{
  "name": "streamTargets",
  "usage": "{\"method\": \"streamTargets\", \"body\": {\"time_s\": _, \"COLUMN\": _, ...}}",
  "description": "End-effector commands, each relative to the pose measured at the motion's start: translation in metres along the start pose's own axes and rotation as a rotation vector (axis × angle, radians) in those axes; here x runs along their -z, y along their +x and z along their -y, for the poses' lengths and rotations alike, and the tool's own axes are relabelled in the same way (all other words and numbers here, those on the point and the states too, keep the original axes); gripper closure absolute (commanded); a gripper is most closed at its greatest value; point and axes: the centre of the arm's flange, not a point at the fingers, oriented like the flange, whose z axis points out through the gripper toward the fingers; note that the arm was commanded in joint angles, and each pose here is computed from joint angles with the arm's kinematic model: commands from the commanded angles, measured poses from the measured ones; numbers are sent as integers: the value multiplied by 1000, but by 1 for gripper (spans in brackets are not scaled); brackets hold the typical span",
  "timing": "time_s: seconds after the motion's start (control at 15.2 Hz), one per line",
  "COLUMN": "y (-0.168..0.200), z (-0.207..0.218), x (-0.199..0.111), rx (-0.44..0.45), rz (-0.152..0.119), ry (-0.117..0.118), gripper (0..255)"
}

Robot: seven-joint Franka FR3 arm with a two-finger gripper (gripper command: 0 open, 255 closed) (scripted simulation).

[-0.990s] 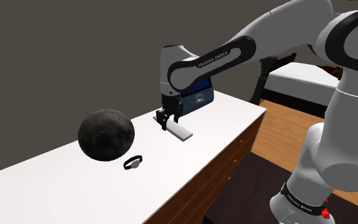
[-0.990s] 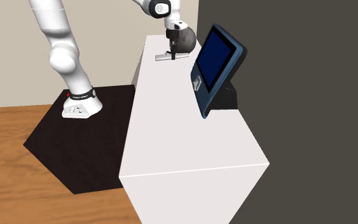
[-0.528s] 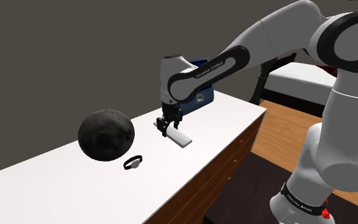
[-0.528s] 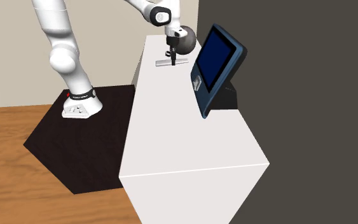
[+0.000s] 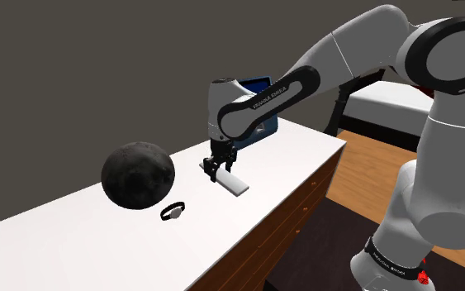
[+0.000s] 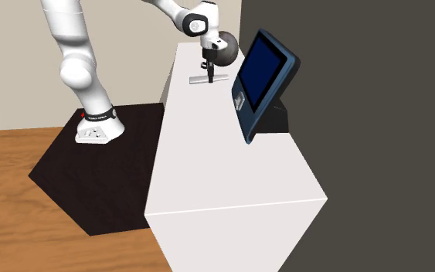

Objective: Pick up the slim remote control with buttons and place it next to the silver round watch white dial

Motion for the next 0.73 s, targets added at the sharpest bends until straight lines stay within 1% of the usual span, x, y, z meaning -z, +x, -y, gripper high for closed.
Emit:
{"method": "streamTargets", "body": {"time_s": 0.0, "y": 0, "z": 0, "x": 0, "rx": 0, "rz": 0, "ry": 0, "gripper": 255}}
{"method": "streamTargets", "body": {"time_s": 0.07, "y": 0, "z": 0, "x": 0, "rx": 0, "rz": 0, "ry": 0, "gripper": 255}}
{"method": "streamTargets", "body": {"time_s": 0.13, "y": 0, "z": 0, "x": 0, "rx": 0, "rz": 0, "ry": 0, "gripper": 0}}
{"method": "streamTargets", "body": {"time_s": 0.46, "y": 0, "z": 0, "x": 0, "rx": 0, "rz": 0, "ry": 0, "gripper": 0}}
{"method": "streamTargets", "body": {"time_s": 0.66, "y": 0, "z": 0, "x": 40, "rx": 0, "rz": 0, "ry": 0, "gripper": 0}}
